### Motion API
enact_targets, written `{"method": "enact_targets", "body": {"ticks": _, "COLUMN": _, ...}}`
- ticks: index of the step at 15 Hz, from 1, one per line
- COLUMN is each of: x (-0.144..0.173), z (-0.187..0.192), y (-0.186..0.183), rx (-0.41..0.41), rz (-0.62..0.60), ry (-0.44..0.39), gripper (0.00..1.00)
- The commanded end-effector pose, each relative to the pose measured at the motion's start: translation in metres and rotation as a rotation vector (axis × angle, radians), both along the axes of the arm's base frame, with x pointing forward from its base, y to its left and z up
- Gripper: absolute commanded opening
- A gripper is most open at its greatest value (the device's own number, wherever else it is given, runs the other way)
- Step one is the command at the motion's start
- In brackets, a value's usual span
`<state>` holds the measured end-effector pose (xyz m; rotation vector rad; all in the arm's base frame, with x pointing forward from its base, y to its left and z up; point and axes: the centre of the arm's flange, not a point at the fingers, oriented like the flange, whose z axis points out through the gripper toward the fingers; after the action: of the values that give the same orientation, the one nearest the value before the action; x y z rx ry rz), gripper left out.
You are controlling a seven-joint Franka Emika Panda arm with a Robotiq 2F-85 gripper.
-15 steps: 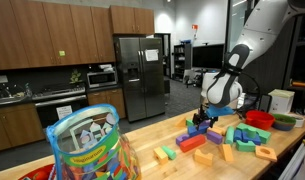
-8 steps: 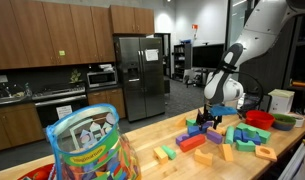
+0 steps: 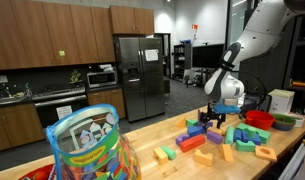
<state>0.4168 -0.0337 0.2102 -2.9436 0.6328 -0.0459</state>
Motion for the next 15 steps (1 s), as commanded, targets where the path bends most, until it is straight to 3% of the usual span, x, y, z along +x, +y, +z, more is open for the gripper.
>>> {"method": "enact_targets", "body": {"ticks": 1, "x": 0.001, "z": 0.001, "y": -0.003, "rx": 0.009, "rz": 0.004, "ry": 0.007, "gripper": 1.0}}
{"method": "enact_targets", "body": {"ticks": 15, "x": 0.014, "z": -0.01, "y": -0.017, "rx": -0.018, "rz": 0.099, "ry": 0.014, "gripper": 1.0}}
